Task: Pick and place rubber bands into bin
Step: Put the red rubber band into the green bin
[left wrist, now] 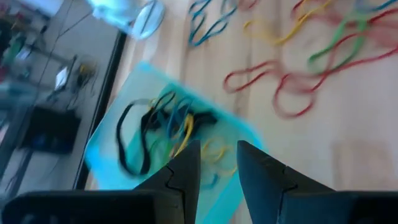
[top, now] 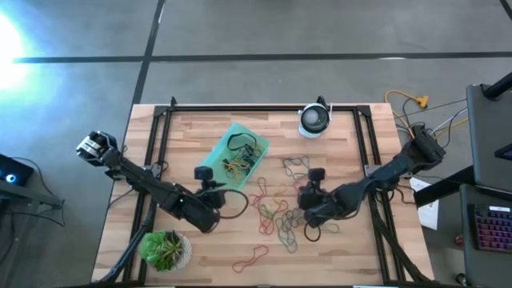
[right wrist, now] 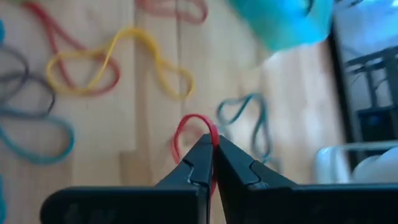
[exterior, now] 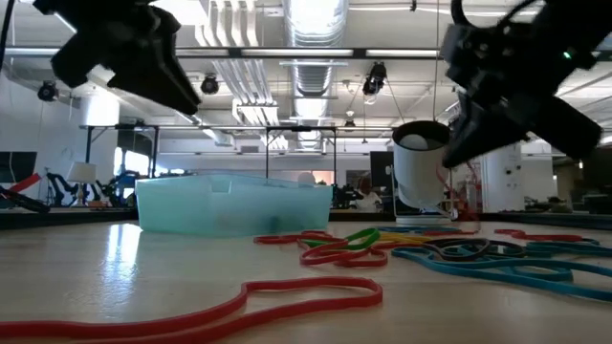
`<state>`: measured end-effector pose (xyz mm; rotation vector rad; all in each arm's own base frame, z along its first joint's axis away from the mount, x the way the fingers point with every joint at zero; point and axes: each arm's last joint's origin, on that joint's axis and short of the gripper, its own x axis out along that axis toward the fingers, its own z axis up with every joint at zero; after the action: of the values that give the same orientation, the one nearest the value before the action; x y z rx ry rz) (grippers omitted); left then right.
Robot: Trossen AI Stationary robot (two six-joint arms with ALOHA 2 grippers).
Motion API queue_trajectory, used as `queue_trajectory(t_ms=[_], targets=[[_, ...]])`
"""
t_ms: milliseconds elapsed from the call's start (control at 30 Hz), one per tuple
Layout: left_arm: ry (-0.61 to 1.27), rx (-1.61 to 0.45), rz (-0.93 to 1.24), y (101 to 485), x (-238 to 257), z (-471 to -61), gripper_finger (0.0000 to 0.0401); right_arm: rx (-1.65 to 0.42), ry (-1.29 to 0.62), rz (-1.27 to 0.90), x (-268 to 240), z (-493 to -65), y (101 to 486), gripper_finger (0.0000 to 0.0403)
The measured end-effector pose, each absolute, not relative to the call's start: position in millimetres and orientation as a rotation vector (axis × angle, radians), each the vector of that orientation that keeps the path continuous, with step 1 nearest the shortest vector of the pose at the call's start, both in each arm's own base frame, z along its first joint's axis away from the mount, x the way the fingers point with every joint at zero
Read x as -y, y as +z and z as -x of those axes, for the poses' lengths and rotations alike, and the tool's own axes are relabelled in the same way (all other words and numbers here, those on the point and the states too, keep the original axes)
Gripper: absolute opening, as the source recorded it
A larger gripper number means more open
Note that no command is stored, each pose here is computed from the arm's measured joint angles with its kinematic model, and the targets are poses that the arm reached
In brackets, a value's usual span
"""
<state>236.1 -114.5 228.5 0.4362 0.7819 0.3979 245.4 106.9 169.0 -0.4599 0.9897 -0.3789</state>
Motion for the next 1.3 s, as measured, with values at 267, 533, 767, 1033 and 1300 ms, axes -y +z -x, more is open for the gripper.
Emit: queue_trajectory(t_ms=[267, 533, 767, 1033, 1300], targets=[[0.554, -0.885, -0.343, 220, 104, -217, 0.0089, -0.908, -0.404, 0.522, -96, -281, 215, 0.0008], [0.58, -0.922, -0.351, 208, 100, -208, 0.0089, -0.83, -0.471, 0.537, -57, -315, 260, 0.0008], [0.597, -0.939, -0.349, 201, 98, -204, 0.0089, -0.716, -0.431, 0.488, -13, -339, 289, 0.0008], [0.597, -0.939, -0.35, 201, 98, -204, 0.0089, -0.585, -0.357, 0.356, 41, -347, 297, 0.0008], [0.597, -0.938, -0.348, 201, 98, -204, 0.0089, -0.485, -0.285, 0.242, 80, -356, 290, 0.0008]])
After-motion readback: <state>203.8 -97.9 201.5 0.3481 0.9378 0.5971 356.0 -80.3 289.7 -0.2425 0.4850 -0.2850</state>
